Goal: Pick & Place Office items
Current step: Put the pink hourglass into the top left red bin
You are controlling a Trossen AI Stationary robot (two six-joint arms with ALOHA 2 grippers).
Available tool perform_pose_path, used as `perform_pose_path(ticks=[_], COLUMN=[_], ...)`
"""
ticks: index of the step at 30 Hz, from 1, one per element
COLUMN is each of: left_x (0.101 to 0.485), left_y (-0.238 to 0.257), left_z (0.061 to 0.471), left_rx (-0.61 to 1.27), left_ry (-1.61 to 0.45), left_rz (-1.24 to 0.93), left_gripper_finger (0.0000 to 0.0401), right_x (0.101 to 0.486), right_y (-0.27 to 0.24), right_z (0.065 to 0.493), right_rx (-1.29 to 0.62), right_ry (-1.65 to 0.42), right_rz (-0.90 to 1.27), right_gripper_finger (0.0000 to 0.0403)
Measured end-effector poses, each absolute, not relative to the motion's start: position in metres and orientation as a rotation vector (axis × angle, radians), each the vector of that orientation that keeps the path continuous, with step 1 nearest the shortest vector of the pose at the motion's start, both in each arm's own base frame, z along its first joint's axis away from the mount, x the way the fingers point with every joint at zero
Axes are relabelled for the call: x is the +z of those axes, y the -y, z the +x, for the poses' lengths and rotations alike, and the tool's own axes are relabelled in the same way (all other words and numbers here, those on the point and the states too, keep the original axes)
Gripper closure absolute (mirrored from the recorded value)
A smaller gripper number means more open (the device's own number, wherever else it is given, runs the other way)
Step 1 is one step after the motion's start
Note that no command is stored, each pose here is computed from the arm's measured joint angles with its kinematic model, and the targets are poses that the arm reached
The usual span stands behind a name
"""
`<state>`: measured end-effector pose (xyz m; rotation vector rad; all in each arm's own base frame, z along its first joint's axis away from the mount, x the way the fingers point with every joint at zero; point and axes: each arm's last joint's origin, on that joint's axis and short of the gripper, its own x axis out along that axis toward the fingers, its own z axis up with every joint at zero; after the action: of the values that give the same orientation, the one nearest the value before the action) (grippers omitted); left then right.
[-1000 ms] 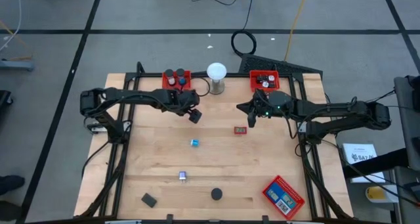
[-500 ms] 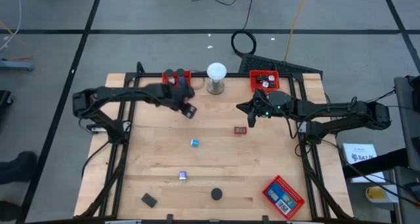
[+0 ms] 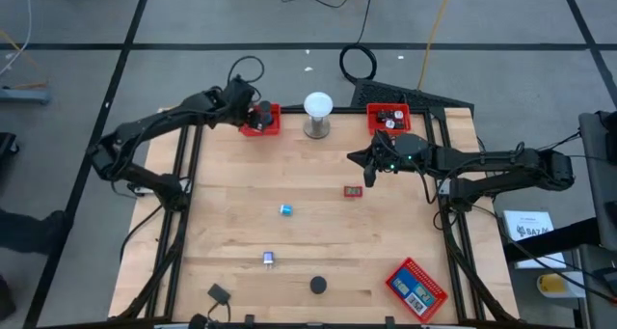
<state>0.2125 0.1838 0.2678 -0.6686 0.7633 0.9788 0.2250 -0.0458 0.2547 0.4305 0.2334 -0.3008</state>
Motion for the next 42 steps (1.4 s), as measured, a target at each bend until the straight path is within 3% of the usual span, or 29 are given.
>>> perform_pose_path(ticks=[8, 34, 42], left_x=[0.258, 0.210, 0.209], left_y=[-0.201, -0.222, -0.220], left_z=[0.213, 0.235, 0.234], left_rx=[1.059, 1.045, 1.036], left_ry=[-0.752, -0.849, -0.866], left_rz=[-0.641, -0.680, -0.691], left_gripper_finger=[0.0200, 0.0199, 0.0116], right_x=[0.255, 0.255, 0.255], right_y=[0.046, 0.046, 0.046], right_z=[0.225, 0.225, 0.225], right_rx=[-0.302, -0.300, -0.299], right_ry=[-0.232, -0.234, -0.235], right_rz=[0.441, 0.423, 0.419], right_gripper_finger=[0.0402, 0.0403, 0.0403])
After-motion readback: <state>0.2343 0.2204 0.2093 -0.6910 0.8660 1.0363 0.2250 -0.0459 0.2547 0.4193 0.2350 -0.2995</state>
